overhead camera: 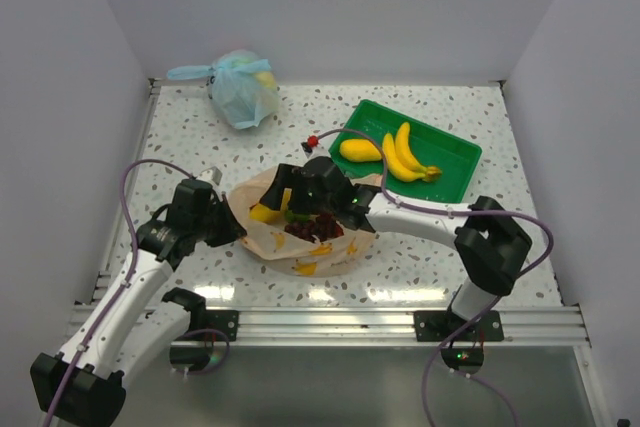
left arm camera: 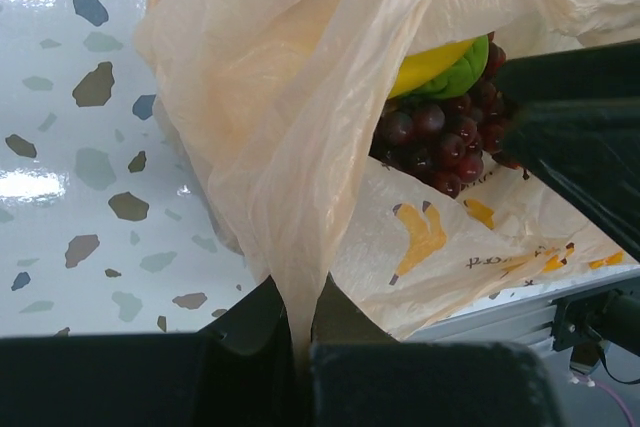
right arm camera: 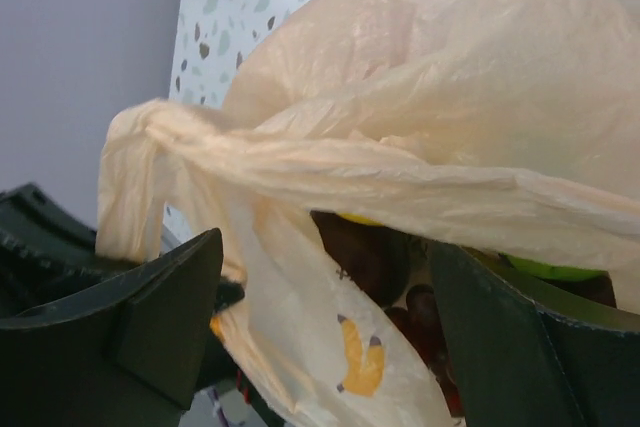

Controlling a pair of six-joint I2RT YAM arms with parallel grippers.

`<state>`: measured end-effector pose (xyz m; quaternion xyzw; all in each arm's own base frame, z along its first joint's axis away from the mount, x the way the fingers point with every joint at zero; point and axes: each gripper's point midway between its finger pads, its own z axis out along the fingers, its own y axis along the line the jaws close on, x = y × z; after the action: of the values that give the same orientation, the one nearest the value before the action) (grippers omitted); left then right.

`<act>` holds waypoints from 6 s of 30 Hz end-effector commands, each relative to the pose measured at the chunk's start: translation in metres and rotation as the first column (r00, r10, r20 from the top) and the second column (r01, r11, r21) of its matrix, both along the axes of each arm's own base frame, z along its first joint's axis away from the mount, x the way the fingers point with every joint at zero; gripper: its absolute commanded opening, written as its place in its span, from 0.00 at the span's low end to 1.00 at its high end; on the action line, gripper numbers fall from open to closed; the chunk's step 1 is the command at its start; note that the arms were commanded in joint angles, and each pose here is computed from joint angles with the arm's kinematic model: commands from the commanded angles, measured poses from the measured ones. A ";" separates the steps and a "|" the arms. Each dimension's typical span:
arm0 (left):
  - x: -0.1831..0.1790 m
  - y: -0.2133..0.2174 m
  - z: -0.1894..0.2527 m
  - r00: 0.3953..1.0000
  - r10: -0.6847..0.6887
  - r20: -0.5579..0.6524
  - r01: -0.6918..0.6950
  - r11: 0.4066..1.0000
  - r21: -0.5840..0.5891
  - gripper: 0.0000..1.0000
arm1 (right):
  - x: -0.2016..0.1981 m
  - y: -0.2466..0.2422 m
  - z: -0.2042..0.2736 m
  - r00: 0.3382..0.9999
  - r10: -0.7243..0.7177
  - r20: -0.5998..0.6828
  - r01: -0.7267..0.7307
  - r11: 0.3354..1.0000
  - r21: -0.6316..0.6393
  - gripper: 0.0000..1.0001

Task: Untie the knot of the plastic bag and take out the fruit

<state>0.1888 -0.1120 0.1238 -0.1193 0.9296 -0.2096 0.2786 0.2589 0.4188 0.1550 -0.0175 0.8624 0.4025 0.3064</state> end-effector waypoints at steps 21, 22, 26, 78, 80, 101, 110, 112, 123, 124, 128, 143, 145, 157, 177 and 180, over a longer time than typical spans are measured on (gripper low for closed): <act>0.002 -0.010 0.004 0.998 -0.048 0.052 0.050 0.997 -0.050 0.00 | 0.054 0.030 -0.063 0.970 -0.237 -0.053 0.235 0.972 -0.028 0.80; 0.002 -0.009 0.004 0.998 -0.044 0.053 0.046 0.998 -0.050 0.00 | 0.053 0.030 -0.060 0.972 -0.230 -0.051 0.229 0.973 -0.021 0.69; 0.003 -0.007 0.002 0.998 -0.029 0.052 0.031 0.999 -0.040 0.00 | 0.046 0.026 -0.048 0.979 -0.199 -0.040 0.199 0.980 -0.003 0.35; 0.001 0.003 -0.001 1.000 0.010 0.025 -0.010 1.000 0.006 0.00 | 0.277 -0.258 0.013 0.864 0.058 0.501 0.366 0.613 -0.701 0.08; 0.001 0.003 -0.001 1.000 0.007 0.027 -0.007 1.000 0.006 0.00 | 0.287 -0.255 0.000 0.876 0.112 0.469 0.324 0.583 -0.745 0.17; 0.003 0.002 0.000 0.999 -0.007 0.042 0.006 1.000 0.007 0.00 | 0.150 -0.163 0.094 0.807 0.328 0.491 0.061 0.781 -0.622 0.95; 0.004 0.003 0.002 0.999 -0.003 0.046 0.002 1.000 0.010 0.00 | 0.020 -0.079 0.062 0.757 0.520 0.395 -0.250 0.789 -0.560 0.68; 0.004 0.003 0.001 0.999 -0.003 0.045 0.002 1.000 0.011 0.00 | -0.006 -0.067 0.037 0.759 0.562 0.330 -0.322 0.764 -0.559 0.60; -0.002 0.008 -0.009 0.999 0.038 0.011 -0.039 0.999 0.016 0.00 | -0.142 -0.009 -0.050 0.577 0.812 0.090 -0.669 0.533 -0.518 0.22; -0.003 0.009 -0.011 0.999 0.042 0.004 -0.042 0.999 0.018 0.00 | -0.150 -0.007 -0.061 0.569 0.820 0.052 -0.694 0.514 -0.505 0.21; -0.007 0.008 -0.016 0.998 0.055 -0.011 -0.055 0.998 0.005 0.00 | -0.166 -0.010 -0.094 0.539 0.837 -0.093 -0.766 0.440 -0.469 0.18; -0.012 0.007 -0.028 0.998 0.060 -0.037 -0.060 0.998 -0.006 0.00 | -0.137 -0.008 -0.025 0.595 0.802 0.054 -0.647 0.519 -0.559 0.61; -0.012 0.007 -0.028 0.998 0.057 -0.039 -0.057 0.998 -0.007 0.00 | -0.125 -0.011 -0.009 0.615 0.782 0.103 -0.605 0.552 -0.574 0.62; -0.010 0.007 -0.022 0.999 0.046 -0.020 -0.046 0.999 0.002 0.00 | -0.061 -0.037 -0.057 0.723 0.689 0.044 -0.504 0.571 -0.648 0.64; -0.011 0.007 -0.023 0.999 0.047 -0.022 -0.047 0.999 0.002 0.00 | -0.059 -0.037 -0.101 0.728 0.685 -0.021 -0.525 0.538 -0.660 0.16; -0.010 0.007 -0.022 0.999 0.049 -0.021 -0.049 0.999 0.001 0.00 | -0.054 -0.033 -0.069 0.731 0.680 0.064 -0.487 0.585 -0.649 0.05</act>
<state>0.1731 -0.1035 0.0937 -0.1474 0.9342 -0.1948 0.2599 0.1995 0.3842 0.0496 -0.4648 0.8412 0.1680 0.2192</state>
